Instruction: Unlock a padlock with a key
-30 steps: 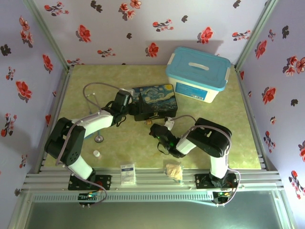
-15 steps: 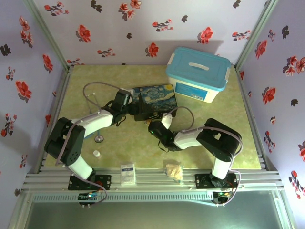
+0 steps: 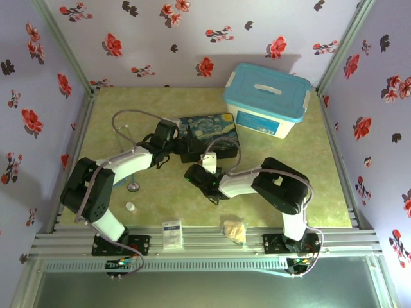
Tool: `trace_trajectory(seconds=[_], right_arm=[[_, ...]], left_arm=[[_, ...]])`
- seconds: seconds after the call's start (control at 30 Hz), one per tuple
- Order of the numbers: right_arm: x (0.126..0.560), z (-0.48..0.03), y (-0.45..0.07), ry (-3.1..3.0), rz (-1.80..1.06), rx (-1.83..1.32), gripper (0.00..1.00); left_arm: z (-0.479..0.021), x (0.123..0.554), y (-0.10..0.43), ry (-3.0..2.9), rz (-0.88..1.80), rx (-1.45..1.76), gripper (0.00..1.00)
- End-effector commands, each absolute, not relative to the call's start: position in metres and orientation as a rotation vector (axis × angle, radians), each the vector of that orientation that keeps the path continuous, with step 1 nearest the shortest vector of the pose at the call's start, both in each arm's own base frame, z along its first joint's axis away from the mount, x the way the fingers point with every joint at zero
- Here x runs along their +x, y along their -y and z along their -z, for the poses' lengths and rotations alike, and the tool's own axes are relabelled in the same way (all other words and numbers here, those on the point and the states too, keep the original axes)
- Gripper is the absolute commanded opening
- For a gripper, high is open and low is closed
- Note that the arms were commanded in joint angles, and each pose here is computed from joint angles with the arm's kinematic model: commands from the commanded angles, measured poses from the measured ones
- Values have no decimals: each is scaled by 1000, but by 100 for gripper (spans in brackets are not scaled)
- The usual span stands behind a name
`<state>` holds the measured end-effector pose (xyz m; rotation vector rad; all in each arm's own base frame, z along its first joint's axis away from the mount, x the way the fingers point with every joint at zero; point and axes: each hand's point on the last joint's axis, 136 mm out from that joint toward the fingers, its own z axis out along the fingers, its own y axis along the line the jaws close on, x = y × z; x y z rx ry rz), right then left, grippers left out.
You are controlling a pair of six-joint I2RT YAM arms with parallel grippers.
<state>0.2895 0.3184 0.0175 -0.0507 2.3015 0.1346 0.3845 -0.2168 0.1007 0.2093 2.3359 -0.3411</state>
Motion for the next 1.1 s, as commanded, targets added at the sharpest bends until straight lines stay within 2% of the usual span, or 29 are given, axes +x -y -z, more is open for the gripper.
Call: trace_trajectory(seconds=[0.0, 0.13, 0.3, 0.43, 0.53, 0.7, 0.9, 1.0, 1.07], right_arm=[[288, 9, -313, -2357, 8, -133, 64], [290, 16, -320, -2360, 6, -147, 63], [296, 10, -318, -2329, -62, -87, 50], [305, -4, -315, -2284, -122, -12, 47], [311, -7, -313, -2274, -146, 25, 38], [317, -10, -300, -2254, -173, 91, 31], [319, -25, -284, -2204, -275, 182, 30], [321, -38, -286, -2140, -416, 201, 29], [323, -44, -285, -2106, -483, 229, 21]], left_arm=[[-82, 378, 208, -2409, 287, 237, 72], [-78, 377, 208, -2419, 280, 243, 72], [-71, 376, 206, -2429, 277, 238, 71], [-66, 373, 204, -2436, 273, 240, 71], [-61, 372, 204, -2445, 265, 250, 71], [-58, 371, 202, -2455, 254, 259, 70], [-49, 370, 198, -2481, 233, 251, 70], [-46, 369, 196, -2484, 227, 249, 69], [-44, 369, 195, -2488, 223, 250, 69]])
